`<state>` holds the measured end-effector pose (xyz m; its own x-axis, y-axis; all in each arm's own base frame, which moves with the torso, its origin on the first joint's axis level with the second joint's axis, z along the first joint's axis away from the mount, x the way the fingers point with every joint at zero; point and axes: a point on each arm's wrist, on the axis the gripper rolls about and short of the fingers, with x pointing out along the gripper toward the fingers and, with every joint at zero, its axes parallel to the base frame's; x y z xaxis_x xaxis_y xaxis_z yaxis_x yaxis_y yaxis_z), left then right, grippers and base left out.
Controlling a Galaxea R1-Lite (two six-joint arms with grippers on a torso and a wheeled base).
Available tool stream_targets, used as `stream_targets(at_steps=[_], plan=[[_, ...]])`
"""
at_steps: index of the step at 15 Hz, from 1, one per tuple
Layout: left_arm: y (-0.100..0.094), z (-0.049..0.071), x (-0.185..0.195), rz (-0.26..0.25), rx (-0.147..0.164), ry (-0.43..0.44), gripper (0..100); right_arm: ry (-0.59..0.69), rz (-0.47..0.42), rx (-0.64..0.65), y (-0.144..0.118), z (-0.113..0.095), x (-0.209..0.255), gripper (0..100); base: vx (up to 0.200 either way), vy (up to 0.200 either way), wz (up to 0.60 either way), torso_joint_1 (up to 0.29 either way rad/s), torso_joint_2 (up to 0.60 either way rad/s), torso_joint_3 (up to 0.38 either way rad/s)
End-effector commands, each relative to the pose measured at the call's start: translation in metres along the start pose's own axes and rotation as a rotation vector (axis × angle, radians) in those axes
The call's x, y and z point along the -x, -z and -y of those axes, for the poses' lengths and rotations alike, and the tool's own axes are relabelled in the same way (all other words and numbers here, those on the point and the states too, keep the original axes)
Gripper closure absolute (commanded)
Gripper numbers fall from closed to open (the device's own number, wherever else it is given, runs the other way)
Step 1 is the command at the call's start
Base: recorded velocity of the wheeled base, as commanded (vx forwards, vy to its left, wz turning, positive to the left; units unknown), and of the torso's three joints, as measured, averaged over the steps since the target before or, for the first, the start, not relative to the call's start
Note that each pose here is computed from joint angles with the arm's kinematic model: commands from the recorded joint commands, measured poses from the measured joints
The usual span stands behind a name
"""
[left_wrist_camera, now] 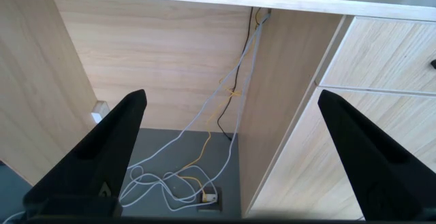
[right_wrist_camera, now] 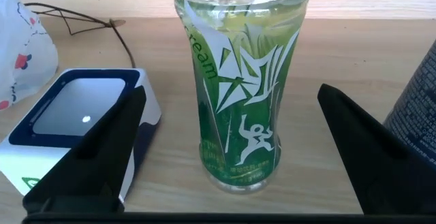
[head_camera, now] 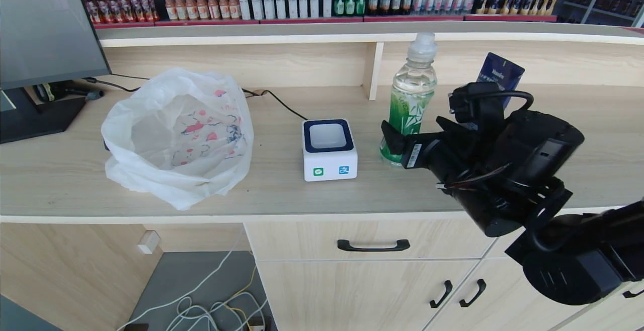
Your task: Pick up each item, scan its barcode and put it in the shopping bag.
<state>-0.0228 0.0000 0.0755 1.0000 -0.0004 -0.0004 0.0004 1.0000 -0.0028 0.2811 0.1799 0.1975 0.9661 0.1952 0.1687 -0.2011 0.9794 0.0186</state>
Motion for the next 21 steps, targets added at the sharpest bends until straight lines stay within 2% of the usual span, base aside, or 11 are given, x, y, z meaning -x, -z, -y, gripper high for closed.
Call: stream_targets(at_steps=[1, 7, 12, 17, 21], plan=[[0.000, 0.000, 0.000, 0.000, 0.000, 0.001, 0, 0.003, -0.002, 0.005, 0.004, -0.002, -0.007, 0, 0.000, 0.000, 0.00, 0.000, 0.00, 0.000], [0.000, 0.000, 0.000, 0.000, 0.000, 0.000, 0, 0.014, 0.052, 0.032, 0.014, -0.004, -0.020, 0, 0.000, 0.000, 0.00, 0.000, 0.00, 0.000], [0.000, 0.000, 0.000, 0.000, 0.000, 0.001, 0, 0.018, 0.082, 0.032, 0.012, -0.006, -0.034, 0, 0.000, 0.000, 0.00, 0.000, 0.00, 0.000], [0.000, 0.000, 0.000, 0.000, 0.000, 0.000, 0, -0.003, 0.099, 0.088, 0.011, 0.012, -0.054, 0, 0.000, 0.000, 0.00, 0.000, 0.00, 0.000], [0.000, 0.000, 0.000, 0.000, 0.000, 0.000, 0, 0.010, 0.101, 0.091, 0.012, 0.019, -0.058, 0, 0.000, 0.000, 0.00, 0.000, 0.00, 0.000]])
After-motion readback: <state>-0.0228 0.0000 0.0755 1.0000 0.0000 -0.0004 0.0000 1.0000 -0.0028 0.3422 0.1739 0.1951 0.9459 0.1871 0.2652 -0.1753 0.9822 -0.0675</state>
